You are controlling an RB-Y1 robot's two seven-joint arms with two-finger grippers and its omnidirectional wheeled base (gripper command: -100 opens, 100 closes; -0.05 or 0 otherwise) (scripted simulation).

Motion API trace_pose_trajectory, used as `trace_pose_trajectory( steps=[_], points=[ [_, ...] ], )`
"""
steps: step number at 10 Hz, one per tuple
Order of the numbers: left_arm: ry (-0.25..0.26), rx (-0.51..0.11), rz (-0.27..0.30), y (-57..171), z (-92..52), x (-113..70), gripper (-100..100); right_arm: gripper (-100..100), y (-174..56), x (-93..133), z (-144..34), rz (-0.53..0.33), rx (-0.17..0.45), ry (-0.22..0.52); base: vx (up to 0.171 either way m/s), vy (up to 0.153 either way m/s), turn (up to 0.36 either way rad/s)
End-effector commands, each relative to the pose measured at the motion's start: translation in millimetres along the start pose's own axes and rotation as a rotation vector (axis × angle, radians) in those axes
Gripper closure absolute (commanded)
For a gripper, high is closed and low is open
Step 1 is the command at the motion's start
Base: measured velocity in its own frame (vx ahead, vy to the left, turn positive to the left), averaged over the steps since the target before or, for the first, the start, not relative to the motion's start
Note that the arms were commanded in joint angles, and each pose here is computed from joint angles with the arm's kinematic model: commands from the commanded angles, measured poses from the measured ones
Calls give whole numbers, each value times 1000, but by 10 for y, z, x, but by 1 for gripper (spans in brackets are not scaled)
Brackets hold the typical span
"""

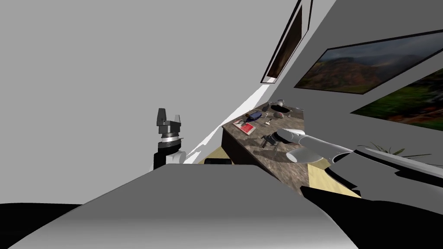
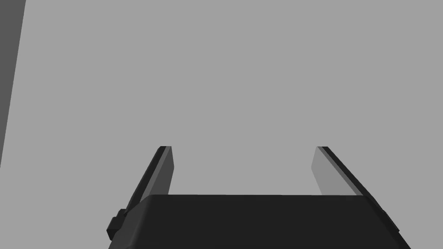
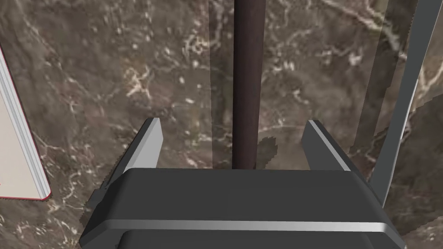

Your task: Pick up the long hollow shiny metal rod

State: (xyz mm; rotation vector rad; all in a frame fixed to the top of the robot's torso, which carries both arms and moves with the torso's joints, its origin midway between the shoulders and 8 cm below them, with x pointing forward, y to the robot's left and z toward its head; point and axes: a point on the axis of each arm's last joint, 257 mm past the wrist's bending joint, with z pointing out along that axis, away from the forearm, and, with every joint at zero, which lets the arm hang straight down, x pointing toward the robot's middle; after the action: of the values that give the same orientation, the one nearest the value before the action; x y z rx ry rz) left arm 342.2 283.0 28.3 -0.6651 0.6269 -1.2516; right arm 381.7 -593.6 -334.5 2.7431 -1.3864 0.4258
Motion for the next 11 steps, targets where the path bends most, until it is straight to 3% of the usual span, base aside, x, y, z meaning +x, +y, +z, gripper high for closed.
trace_pose_trajectory(
  steps=[1, 6, 7, 11],
  points=[
    [0, 0, 0, 0, 0, 0, 0, -100, 33, -49, 22, 10, -1, 2, 10, -44, 45],
    [0, 0, 0, 0, 0, 0, 0, -100, 99, -182, 67, 24, -4, -1, 5, -30, 40],
    [0, 0, 0, 0, 0, 0, 0, 100, 98, -184, 69, 27, -3, 0, 0, 0, 0],
    [0, 0, 0, 0, 0, 0, 0, 100, 96, -184, 69, 25, -3, 0, 0, 0, 3]
  ],
)
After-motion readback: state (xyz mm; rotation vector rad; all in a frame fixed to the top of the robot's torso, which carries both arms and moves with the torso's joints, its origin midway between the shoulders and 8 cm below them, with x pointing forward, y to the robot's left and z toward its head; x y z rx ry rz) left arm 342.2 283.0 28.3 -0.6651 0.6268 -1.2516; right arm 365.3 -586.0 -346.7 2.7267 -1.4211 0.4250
